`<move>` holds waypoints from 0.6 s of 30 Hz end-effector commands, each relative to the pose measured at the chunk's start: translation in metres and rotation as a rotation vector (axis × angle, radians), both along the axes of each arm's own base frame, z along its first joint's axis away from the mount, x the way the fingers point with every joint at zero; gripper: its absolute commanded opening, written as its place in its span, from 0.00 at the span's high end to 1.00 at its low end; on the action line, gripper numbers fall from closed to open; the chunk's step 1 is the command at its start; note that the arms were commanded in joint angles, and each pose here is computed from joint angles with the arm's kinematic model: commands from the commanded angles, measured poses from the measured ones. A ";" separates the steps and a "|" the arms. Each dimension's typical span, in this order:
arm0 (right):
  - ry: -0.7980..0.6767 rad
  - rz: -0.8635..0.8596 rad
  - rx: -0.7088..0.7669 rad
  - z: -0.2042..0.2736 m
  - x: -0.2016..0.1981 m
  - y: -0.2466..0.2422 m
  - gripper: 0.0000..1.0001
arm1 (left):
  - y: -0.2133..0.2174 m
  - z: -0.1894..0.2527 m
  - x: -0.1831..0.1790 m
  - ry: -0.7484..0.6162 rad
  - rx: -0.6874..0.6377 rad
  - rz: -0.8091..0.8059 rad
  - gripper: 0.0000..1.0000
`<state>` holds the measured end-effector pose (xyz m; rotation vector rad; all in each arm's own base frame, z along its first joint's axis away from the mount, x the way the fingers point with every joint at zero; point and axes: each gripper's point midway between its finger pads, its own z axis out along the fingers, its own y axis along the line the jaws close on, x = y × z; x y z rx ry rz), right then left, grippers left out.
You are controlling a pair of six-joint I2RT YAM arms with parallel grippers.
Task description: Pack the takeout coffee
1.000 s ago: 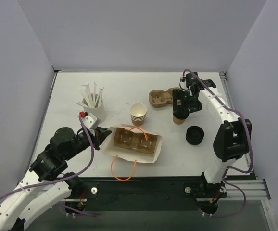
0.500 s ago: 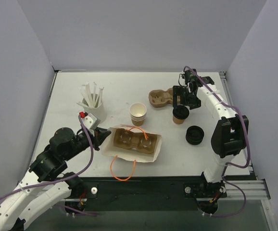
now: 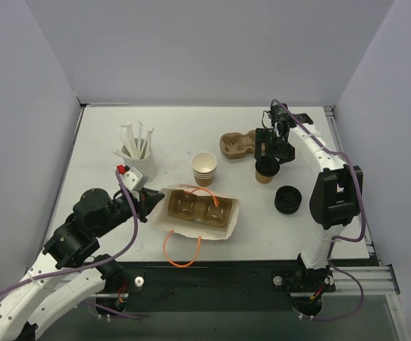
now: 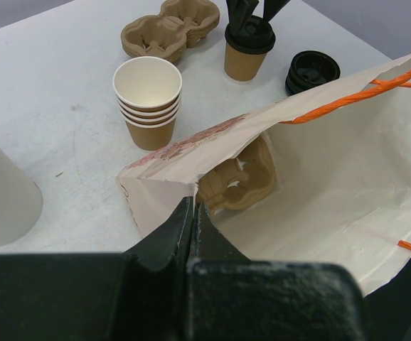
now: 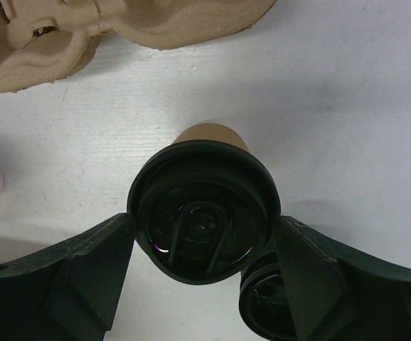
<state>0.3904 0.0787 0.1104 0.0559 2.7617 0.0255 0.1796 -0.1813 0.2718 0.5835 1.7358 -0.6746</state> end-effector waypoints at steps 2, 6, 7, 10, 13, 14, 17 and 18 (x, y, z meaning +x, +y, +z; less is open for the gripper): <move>0.025 -0.023 -0.034 -0.003 -0.005 -0.006 0.23 | 0.001 0.022 0.000 -0.038 -0.044 0.005 1.00; 0.029 -0.031 -0.037 -0.005 -0.007 -0.006 0.23 | 0.001 0.022 0.001 -0.038 -0.040 0.006 1.00; 0.024 -0.032 -0.039 -0.003 -0.007 -0.006 0.23 | 0.001 0.021 0.001 -0.036 -0.039 0.006 1.00; 0.007 -0.036 -0.033 0.001 -0.006 -0.004 0.22 | 0.001 0.021 0.000 -0.036 -0.041 0.006 1.00; -0.011 -0.033 -0.036 0.006 -0.006 -0.003 0.18 | 0.001 0.020 0.000 -0.033 -0.038 0.006 1.00; -0.021 -0.032 -0.034 0.008 -0.005 -0.002 0.18 | 0.001 0.019 0.001 -0.030 -0.037 0.008 1.00; -0.067 -0.033 -0.046 0.017 -0.003 -0.003 0.16 | 0.002 0.020 0.000 -0.026 -0.047 0.014 1.00; -0.073 -0.030 -0.045 0.018 -0.003 -0.003 0.16 | 0.001 0.020 0.000 -0.022 -0.049 0.014 1.00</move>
